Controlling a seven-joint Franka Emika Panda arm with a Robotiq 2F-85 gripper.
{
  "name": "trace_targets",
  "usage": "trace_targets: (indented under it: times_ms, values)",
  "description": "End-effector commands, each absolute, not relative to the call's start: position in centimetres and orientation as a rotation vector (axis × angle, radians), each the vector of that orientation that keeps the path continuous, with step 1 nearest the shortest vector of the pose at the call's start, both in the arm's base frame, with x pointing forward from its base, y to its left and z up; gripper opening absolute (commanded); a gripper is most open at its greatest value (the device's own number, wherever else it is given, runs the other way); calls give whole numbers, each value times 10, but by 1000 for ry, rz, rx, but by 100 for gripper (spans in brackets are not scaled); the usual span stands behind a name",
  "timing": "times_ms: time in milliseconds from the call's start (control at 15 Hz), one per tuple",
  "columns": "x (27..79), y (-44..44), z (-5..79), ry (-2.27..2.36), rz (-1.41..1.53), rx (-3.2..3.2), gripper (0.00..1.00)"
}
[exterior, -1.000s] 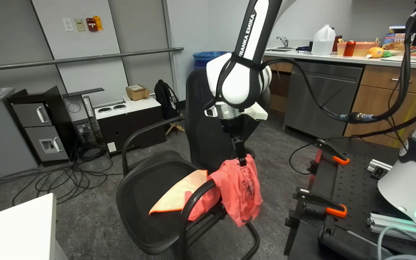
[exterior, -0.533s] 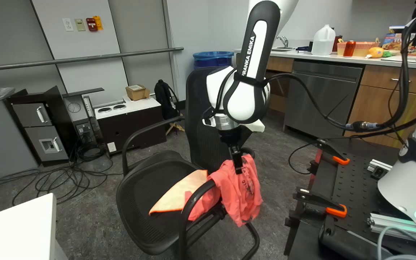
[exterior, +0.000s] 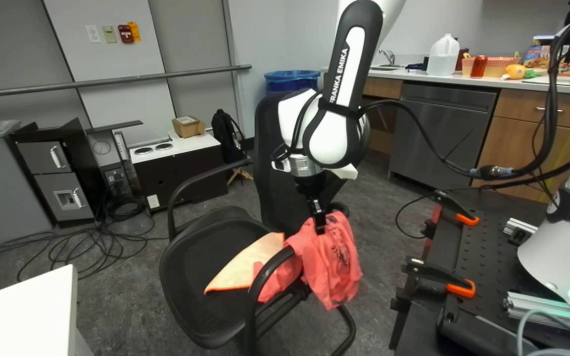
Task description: Put the orange shirt on the backrest of the chair
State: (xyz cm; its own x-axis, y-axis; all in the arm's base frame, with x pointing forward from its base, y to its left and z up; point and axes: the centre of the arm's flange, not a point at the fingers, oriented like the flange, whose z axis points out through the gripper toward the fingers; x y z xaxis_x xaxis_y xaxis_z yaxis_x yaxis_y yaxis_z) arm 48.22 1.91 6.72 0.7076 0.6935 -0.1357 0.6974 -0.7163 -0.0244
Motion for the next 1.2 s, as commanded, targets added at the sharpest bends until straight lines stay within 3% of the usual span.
trace_targets:
  times_ms: [0,133,200,667,1133]
  values:
    - [488,21,65,1146,-179,2883,14]
    - [489,21,69,1144,-172,2878,0]
    - [490,21,71,1144,-168,2876,4]
    - [525,21,122,1080,-41,2901,4]
    - [580,8,238,975,318,2820,4]
